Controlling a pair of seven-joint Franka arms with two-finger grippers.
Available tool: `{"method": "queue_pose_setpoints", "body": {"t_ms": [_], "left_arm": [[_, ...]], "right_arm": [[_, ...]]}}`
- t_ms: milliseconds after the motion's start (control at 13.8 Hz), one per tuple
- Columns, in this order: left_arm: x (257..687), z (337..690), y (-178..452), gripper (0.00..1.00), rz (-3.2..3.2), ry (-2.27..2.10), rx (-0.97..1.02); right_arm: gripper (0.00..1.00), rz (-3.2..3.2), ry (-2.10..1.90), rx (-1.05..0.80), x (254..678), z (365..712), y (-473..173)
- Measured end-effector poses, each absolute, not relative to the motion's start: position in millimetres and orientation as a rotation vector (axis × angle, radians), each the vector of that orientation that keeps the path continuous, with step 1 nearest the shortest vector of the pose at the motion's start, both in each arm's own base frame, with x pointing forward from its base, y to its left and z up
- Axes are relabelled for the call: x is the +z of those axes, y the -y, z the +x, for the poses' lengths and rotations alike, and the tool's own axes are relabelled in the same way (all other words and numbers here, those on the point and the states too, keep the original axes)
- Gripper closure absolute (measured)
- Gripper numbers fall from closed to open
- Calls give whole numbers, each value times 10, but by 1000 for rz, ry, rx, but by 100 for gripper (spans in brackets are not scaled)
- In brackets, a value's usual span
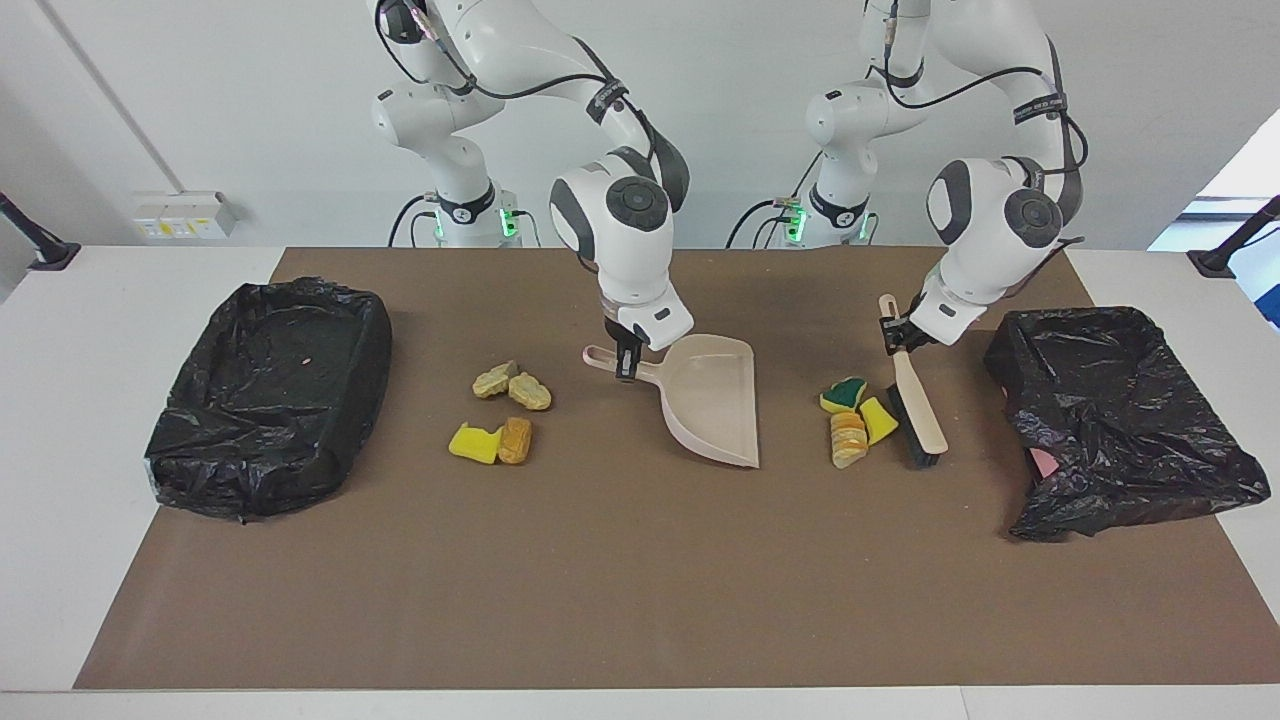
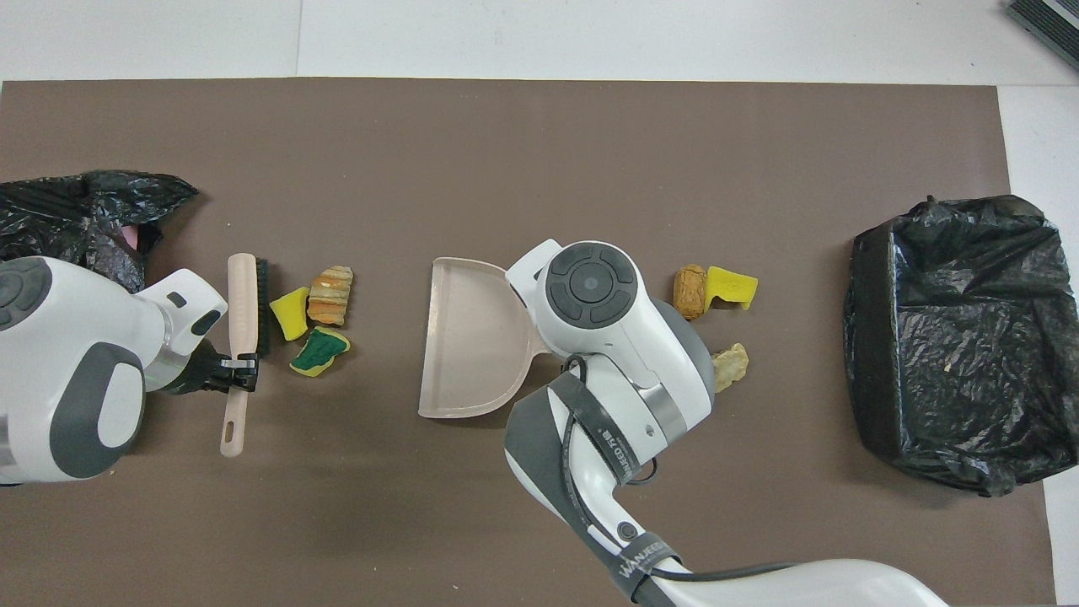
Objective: Sweep and dump trash in bin
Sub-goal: 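Place the dustpan beside the trash with the right gripper, then sweep the trash pieces into the dustpan with the left gripper's brush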
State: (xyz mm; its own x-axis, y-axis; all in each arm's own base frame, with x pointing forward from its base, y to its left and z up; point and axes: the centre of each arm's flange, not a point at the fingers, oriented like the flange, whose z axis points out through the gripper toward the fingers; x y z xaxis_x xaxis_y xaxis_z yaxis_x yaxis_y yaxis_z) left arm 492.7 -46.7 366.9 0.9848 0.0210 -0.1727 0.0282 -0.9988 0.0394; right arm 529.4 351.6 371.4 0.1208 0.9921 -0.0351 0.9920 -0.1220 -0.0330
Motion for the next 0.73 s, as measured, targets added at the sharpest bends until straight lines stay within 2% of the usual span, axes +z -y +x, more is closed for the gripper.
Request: {"method": "queue_pose_setpoints", "body": {"t_ms": [363,726], "left_arm": [[3649,4837,975,75,3099,84,-281],[3631,4449,1964,75,3129,224,-295]], "right_arm": [[69,-2332,2102,66,3634,5209,-3606],[69,-2332,2102,66,3633,5208,-3605]]}}
